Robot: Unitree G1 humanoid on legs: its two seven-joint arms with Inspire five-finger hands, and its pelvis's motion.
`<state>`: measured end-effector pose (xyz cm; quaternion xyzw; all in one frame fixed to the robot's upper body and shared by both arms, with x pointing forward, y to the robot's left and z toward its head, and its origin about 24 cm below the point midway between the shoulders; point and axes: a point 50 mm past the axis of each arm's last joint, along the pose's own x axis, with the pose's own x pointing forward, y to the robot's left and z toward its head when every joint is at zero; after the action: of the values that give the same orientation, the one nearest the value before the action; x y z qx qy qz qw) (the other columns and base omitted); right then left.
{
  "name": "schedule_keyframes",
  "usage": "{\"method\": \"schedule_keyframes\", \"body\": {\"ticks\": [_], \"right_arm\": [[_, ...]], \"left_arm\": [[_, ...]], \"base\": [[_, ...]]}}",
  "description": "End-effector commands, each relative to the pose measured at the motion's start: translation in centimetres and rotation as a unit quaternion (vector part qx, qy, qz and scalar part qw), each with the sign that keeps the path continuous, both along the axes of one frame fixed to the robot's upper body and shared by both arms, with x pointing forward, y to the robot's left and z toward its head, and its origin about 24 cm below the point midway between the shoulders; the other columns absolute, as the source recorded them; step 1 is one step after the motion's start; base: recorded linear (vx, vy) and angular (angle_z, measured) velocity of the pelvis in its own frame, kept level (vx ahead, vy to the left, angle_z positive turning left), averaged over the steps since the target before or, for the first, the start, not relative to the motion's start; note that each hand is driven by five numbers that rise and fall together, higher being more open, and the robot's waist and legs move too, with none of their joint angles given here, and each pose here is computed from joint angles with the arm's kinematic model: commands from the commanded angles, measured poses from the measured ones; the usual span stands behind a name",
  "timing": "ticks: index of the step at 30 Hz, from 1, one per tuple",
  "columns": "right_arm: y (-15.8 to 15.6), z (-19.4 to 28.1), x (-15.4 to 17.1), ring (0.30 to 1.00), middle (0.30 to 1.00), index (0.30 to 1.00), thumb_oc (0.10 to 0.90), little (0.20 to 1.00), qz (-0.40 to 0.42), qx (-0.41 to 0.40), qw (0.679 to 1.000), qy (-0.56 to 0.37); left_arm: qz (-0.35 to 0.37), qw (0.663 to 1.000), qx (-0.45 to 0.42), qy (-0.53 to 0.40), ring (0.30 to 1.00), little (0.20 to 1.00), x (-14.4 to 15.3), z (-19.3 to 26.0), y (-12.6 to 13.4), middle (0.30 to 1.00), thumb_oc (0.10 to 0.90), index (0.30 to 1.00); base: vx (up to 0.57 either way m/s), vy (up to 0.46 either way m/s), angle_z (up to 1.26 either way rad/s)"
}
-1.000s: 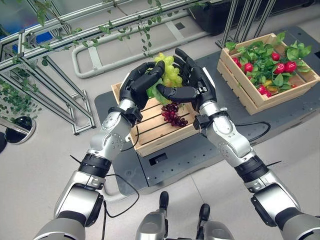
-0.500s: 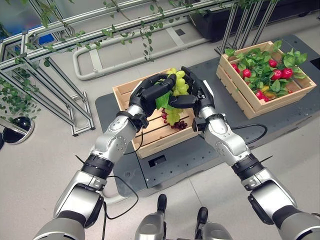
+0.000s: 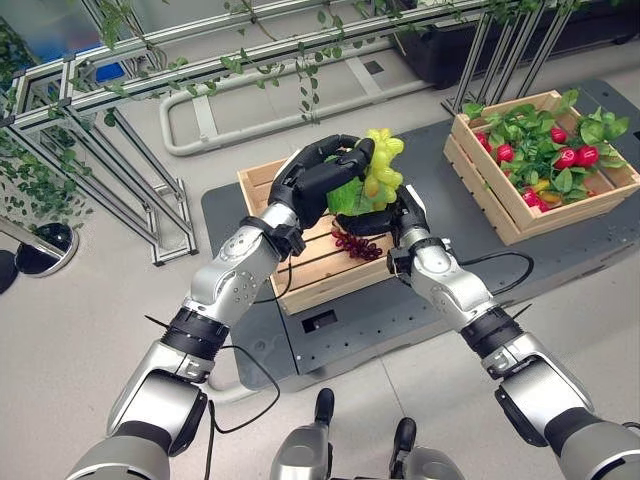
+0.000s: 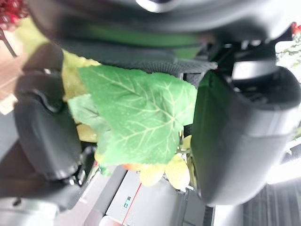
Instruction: Pick up the fruits from the basket on one side to the basket on the other side
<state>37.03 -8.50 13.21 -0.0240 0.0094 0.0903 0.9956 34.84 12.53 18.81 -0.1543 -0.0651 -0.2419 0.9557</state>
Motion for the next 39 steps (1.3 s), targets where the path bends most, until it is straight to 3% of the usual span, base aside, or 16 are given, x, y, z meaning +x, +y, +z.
{"method": "schedule_keyframes", "body": {"ticks": [1, 3, 4, 6, 15, 21, 22, 23, 24, 39], "right_arm": [[2.2, -1.2, -0.8, 0.900, 0.900, 0.900, 0.800, 0.900, 0.012, 0.016, 0.999, -0.025], [2.1, -1.2, -0.8, 0.900, 0.900, 0.900, 0.800, 0.900, 0.007, 0.029, 0.999, -0.022], [2.0, -1.2, -0.8, 0.526, 0.526, 0.526, 0.551, 0.526, 0.005, 0.047, 0.999, -0.020], [1.7, -1.0, -0.8, 0.300, 0.300, 0.300, 0.400, 0.300, -0.008, 0.070, 0.997, -0.030], [1.0, 2.1, -1.4, 0.300, 0.300, 0.300, 0.400, 0.300, -0.047, 0.123, 0.982, -0.136], [-0.2, 3.3, -2.2, 0.300, 0.300, 0.300, 0.400, 0.300, -0.062, 0.135, 0.972, -0.184], [-0.6, 3.4, -2.4, 0.300, 0.300, 0.300, 0.400, 0.300, -0.065, 0.139, 0.969, -0.191], [-0.8, 3.4, -2.5, 0.300, 0.300, 0.300, 0.400, 0.300, -0.066, 0.141, 0.968, -0.194], [-0.9, 3.4, -2.5, 0.300, 0.300, 0.300, 0.400, 0.300, -0.067, 0.142, 0.968, -0.196], [-4.3, 0.5, -4.5, 0.300, 0.300, 0.300, 0.400, 0.300, -0.102, 0.135, 0.965, -0.201]], "left_arm": [[-0.078, 0.993, -0.062, -0.059, 0.300, 0.300, -0.6, 2.0, -3.1, 0.300, 0.400, 0.300], [-0.080, 0.993, -0.064, -0.060, 0.300, 0.300, -0.7, 2.2, -3.1, 0.300, 0.400, 0.300], [-0.081, 0.993, -0.063, -0.061, 0.300, 0.300, -0.7, 2.3, -3.0, 0.300, 0.400, 0.300], [-0.081, 0.993, -0.062, -0.060, 0.300, 0.300, -0.8, 2.3, -3.1, 0.300, 0.400, 0.300], [-0.068, 0.995, -0.053, -0.045, 0.300, 0.300, -0.9, 1.8, -2.7, 0.300, 0.400, 0.300], [-0.034, 0.998, -0.049, -0.016, 0.300, 0.300, -0.5, 0.2, -0.9, 0.300, 0.400, 0.300], [-0.015, 0.999, -0.046, -0.010, 0.639, 0.639, -0.4, -0.3, -0.2, 0.639, 0.626, 0.639], [-0.009, 0.999, -0.048, -0.008, 0.639, 0.639, -0.4, -0.5, 0.2, 0.639, 0.626, 0.639], [-0.004, 0.999, -0.048, -0.006, 0.900, 0.900, -0.3, -0.6, 0.4, 0.900, 0.800, 0.900], [0.142, 0.988, -0.058, 0.022, 0.900, 0.900, -0.4, -4.0, 5.3, 0.900, 0.800, 0.900]], "base": [[0.00, 0.000, 0.00], [0.00, 0.000, 0.00], [0.00, 0.000, 0.00], [0.00, 0.000, 0.00], [0.00, 0.000, 0.00], [0.00, 0.000, 0.00], [0.00, 0.000, 0.00], [0.00, 0.000, 0.00], [0.00, 0.000, 0.00], [-0.01, 0.006, -0.05]]}}
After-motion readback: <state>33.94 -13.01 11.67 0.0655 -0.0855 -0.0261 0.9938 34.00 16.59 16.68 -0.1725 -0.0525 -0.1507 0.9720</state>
